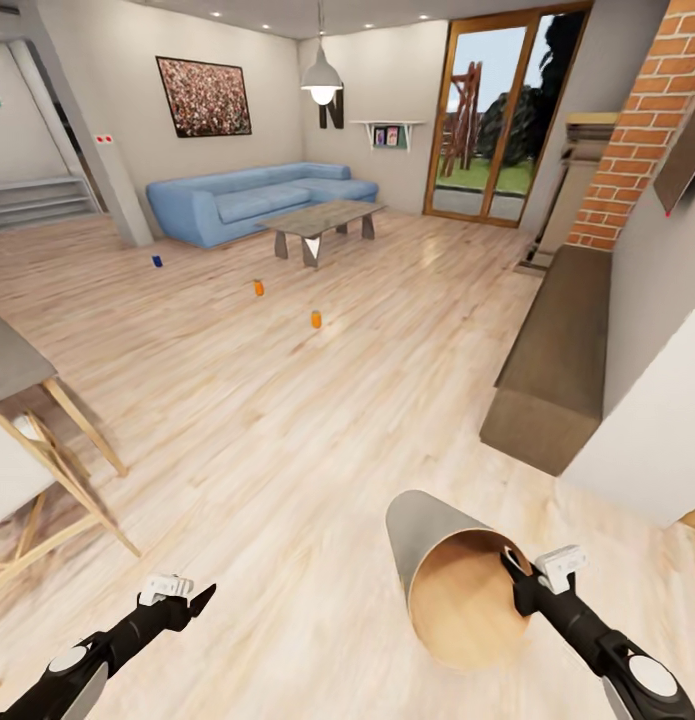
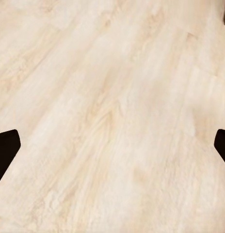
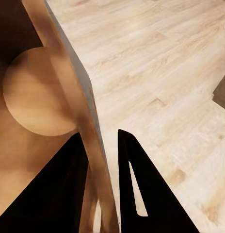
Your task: Put the three can of soda from the living room inside the tash can in the kitchen.
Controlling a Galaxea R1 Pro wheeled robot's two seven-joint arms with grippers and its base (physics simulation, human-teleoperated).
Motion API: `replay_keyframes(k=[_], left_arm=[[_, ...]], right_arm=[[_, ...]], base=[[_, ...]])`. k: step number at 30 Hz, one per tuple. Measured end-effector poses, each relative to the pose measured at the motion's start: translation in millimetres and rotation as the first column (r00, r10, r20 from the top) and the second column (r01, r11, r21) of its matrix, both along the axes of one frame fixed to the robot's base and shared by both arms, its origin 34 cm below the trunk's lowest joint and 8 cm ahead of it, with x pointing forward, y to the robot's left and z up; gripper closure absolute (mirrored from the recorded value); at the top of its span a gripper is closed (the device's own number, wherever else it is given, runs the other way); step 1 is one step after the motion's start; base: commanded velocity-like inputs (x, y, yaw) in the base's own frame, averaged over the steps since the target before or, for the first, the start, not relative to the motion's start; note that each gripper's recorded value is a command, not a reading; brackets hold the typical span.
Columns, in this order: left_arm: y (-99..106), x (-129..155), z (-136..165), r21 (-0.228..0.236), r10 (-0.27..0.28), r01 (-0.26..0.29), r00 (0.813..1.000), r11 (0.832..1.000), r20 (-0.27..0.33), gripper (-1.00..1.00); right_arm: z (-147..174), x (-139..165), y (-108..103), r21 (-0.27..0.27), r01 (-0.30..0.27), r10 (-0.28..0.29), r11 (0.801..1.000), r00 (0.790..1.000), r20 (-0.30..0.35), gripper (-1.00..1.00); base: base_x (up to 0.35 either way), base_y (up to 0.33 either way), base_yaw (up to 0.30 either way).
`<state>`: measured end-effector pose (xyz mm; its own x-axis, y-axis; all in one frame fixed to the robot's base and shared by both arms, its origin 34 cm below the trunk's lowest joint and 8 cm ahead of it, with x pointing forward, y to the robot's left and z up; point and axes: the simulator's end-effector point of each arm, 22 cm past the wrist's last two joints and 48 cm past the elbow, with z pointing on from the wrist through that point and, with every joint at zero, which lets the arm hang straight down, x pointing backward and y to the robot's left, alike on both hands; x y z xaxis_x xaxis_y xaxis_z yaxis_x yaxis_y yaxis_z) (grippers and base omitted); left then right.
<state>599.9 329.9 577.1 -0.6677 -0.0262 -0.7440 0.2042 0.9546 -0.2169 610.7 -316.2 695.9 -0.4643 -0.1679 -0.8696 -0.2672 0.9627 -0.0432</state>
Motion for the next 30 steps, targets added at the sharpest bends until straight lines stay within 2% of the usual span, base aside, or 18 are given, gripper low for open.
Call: replay_keyframes(k=[14, 30], left_arm=[[0.0, 2.3, 4.2, 0.0, 0.0, 0.0, 1.0, 1.0, 0.01, -1.0], [0.2, 3.3, 4.7, 0.002, 0.001, -0.001, 1.0, 1.0, 0.012, -1.0]], right_arm=[[3.7, 1.0, 4.0, 0.009, 0.0, 0.0, 1.0, 1.0, 0.01, 1.0], [4.2, 0.5, 7.8, 0.017, -0.011, 0.011, 1.0, 1.0, 0.01, 1.0]], base=[[0.32, 0.0, 0.22], [0.32, 0.0, 0.02]])
